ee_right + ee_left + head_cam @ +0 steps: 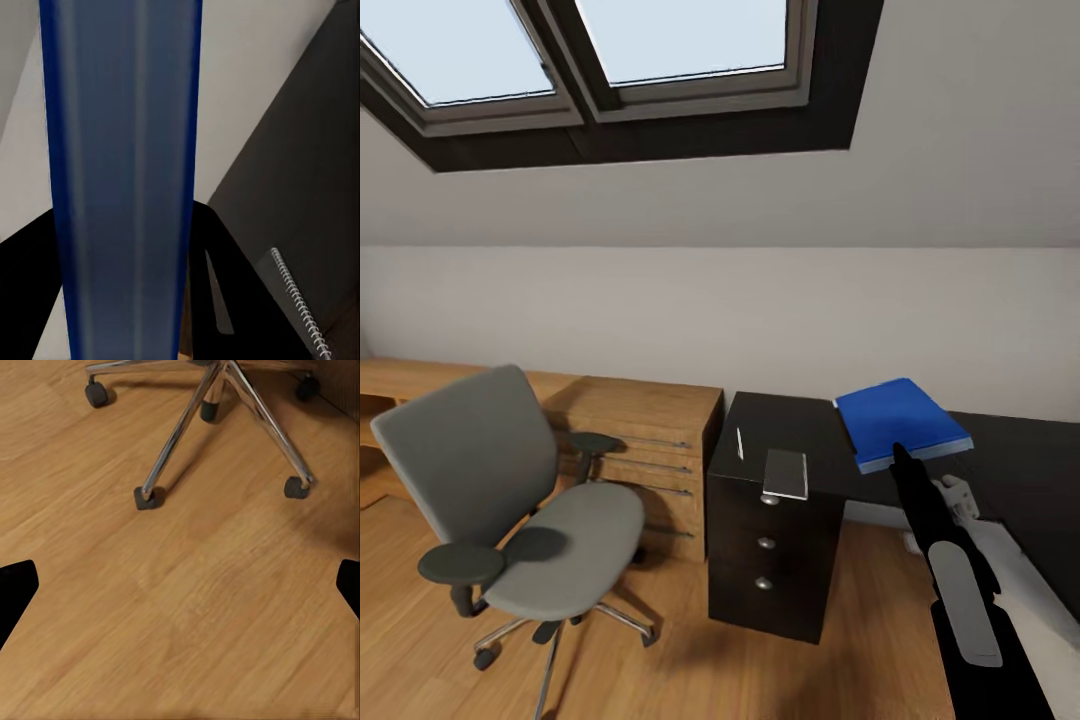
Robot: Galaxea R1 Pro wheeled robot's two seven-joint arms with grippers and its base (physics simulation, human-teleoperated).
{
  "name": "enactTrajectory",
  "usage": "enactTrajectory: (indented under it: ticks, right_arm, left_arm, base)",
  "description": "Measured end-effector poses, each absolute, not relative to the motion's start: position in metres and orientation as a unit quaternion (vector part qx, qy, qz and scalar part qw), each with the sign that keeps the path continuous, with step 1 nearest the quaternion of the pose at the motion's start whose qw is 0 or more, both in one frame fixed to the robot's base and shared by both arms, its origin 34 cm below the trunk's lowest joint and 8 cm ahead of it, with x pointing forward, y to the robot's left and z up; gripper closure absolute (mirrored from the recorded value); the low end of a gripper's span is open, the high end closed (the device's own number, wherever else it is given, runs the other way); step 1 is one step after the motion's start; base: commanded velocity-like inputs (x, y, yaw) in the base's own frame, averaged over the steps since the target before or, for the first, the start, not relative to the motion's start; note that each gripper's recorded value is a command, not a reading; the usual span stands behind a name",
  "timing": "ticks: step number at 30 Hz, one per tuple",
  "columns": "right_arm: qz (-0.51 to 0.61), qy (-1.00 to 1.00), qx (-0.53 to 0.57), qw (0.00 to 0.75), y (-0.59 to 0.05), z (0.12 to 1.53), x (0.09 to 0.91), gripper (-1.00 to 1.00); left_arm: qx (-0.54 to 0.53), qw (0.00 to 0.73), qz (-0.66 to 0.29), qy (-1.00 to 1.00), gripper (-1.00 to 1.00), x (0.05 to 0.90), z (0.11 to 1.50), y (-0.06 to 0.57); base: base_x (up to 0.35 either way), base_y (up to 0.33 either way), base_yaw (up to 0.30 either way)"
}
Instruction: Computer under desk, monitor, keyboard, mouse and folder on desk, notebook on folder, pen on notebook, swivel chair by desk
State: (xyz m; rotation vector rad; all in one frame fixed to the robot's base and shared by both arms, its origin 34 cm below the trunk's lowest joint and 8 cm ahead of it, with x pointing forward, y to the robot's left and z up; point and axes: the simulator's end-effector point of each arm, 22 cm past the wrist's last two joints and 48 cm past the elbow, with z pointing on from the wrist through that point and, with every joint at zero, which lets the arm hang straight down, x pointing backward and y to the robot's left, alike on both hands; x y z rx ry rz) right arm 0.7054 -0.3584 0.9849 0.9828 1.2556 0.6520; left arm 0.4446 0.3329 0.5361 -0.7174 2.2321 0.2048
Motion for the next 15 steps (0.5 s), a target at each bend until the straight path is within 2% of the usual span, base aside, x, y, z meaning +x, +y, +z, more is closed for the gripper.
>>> enactTrajectory:
  ticks: [15]
  right_arm:
    - [0.278,0.570,0.442,0.634,-0.359,0.963,0.711,1.00]
  left_arm:
    - [-0.281,0.376,0.083,0.879,-1.00,0.440,0.536,0.333]
  base:
    - [0.000,0.000,-0.211]
